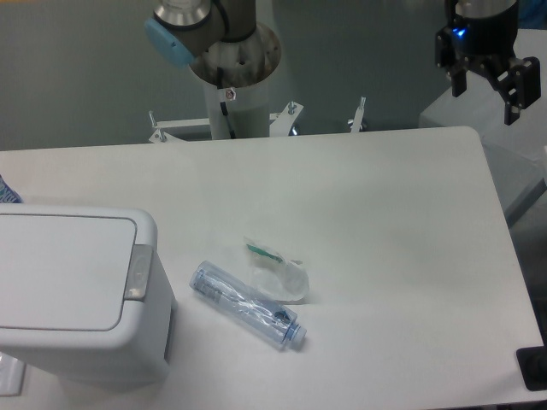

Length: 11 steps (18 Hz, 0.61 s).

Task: Open the trash can
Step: 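Move the open gripper across the table toward the white trash can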

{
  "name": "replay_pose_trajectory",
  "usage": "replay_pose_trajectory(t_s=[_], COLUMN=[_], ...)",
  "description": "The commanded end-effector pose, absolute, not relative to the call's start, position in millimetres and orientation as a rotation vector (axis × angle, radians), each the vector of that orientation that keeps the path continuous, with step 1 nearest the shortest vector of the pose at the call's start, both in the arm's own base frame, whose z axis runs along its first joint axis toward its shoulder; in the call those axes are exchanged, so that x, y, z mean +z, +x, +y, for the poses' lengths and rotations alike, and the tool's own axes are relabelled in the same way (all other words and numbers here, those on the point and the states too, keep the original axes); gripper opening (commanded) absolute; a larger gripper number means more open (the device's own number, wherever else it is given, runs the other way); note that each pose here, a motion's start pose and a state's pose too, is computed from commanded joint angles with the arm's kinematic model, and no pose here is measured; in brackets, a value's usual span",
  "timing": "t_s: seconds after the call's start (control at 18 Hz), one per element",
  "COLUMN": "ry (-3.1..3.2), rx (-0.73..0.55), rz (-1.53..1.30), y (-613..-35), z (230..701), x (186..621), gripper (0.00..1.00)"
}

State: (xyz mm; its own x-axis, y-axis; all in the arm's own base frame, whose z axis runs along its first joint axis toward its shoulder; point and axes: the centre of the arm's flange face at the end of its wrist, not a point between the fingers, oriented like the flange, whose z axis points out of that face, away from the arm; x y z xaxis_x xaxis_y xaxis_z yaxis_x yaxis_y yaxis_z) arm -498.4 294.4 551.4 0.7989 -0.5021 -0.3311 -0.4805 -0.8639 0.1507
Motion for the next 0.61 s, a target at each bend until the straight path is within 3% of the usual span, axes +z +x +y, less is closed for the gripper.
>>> replay_pose_trajectory(t_s=[0.33, 0.61], ry=[2.947, 3.156], rx=[-0.557, -0.528], rz=[-0.766, -0.340], y=[-492, -471], z=[304, 343], x=[547, 536], gripper=[1.00, 1.00])
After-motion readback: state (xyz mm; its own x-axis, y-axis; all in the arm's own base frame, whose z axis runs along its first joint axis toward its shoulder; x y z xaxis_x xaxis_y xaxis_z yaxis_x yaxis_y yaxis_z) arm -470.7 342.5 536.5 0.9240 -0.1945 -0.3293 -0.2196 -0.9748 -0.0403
